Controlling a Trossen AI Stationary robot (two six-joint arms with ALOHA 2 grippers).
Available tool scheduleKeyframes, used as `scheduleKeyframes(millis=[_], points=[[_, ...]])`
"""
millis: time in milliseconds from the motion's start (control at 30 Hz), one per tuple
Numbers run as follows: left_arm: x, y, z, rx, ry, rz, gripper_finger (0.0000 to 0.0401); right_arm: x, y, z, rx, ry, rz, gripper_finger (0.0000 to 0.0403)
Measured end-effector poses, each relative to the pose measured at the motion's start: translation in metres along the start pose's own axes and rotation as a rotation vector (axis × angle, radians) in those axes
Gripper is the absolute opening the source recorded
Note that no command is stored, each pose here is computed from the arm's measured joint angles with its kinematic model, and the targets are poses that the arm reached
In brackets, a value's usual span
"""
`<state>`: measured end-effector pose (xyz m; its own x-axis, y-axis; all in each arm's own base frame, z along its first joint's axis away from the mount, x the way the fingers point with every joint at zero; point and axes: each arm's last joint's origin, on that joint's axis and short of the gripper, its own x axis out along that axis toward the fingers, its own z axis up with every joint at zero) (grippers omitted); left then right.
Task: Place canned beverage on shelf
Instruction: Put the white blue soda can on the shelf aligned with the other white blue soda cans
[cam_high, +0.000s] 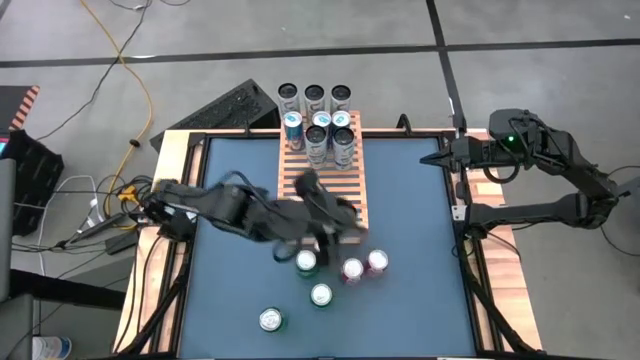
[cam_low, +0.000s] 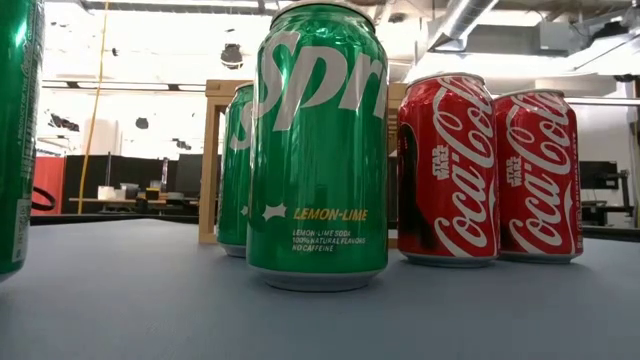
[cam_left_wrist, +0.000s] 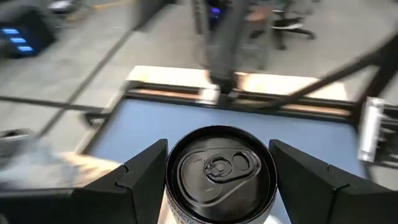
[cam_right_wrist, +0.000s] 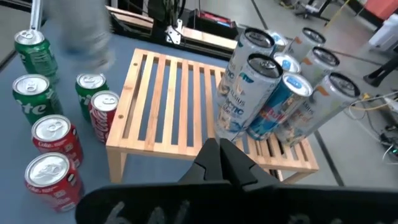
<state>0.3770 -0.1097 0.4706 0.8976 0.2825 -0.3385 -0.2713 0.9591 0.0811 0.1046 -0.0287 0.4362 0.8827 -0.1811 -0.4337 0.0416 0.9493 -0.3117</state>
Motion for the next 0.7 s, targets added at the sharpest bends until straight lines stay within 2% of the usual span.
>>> scheduleKeyframes(millis=[133, 300, 433, 567, 700], points=[[-0.022, 0.032, 0.006, -0.008, 0.034, 0.115, 0.0237, 0.000, -0.002, 0.002, -0.013, -0.018, -0.028, 0.0000], [-0.034, 0.068, 0.005, 0.021, 0.109, 0.188, 0.0237, 0.000, -0.005, 0.006, -0.014, -0.045, -0.101, 0.0000], [-0.053, 0.108, 0.009, -0.017, 0.134, 0.262, 0.0237, 0.000, -0.008, 0.010, -0.013, -0.075, -0.152, 0.0000], [-0.071, 0.134, 0.018, 0.057, 0.098, 0.227, 0.0237, 0.002, -0.010, 0.015, -0.014, -0.108, -0.167, 0.0000], [-0.084, 0.158, 0.016, 0.068, 0.097, 0.117, 0.0237, 0.006, -0.012, 0.018, -0.011, -0.111, -0.202, 0.0000]])
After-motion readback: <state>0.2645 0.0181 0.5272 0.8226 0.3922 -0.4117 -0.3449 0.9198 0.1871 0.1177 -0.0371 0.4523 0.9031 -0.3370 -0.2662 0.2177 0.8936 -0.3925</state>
